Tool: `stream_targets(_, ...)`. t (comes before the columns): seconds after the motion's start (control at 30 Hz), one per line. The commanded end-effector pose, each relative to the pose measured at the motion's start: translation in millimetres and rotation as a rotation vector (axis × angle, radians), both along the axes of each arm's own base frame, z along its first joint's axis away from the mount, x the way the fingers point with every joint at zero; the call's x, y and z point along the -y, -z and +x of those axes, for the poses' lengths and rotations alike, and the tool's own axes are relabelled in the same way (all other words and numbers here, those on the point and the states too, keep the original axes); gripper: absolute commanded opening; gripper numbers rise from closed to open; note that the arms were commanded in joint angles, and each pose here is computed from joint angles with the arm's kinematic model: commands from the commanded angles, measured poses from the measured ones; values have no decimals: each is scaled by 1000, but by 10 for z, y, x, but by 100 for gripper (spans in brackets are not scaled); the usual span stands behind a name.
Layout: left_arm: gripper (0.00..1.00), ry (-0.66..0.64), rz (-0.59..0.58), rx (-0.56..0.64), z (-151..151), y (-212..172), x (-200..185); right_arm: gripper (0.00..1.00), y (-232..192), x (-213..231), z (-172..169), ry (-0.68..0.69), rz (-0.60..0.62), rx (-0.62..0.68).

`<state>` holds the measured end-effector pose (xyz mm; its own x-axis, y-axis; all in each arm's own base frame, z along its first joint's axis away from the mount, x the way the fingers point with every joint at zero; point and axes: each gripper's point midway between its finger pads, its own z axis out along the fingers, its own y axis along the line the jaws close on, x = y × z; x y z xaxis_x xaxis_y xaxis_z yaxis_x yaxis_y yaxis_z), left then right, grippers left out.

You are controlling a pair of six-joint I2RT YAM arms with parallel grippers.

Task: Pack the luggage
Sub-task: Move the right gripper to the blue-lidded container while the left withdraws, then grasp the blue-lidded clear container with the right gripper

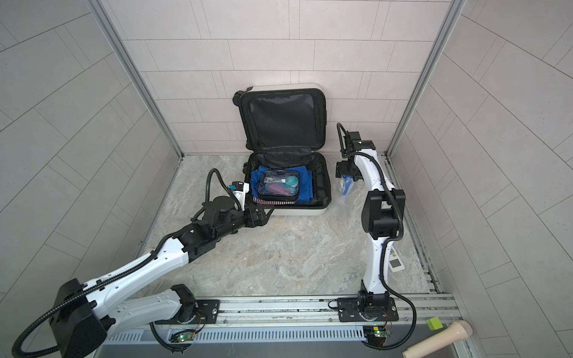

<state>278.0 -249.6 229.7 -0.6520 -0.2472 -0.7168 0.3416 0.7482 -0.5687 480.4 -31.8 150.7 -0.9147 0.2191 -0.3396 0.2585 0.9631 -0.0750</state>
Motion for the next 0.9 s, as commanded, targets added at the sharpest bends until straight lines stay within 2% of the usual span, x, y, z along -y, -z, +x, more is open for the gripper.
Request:
stream_targets(0.0,100,-50,4,-7,33,38,-62,99,-3,-43,-80,-14,21,-11)
stream_targets(0.2,100,-89,-14,-3,50,8,-122,100,-54,-42,-102,-8,21,1)
stream_targets(0.43,100,-77,8,-16,63,-32,-92,99,-4,-37,-106,-2,15,-8)
stream_targets(0.87,100,-73,22,-52,62,102,-69,100,65,-155,-29,-20,0,-16)
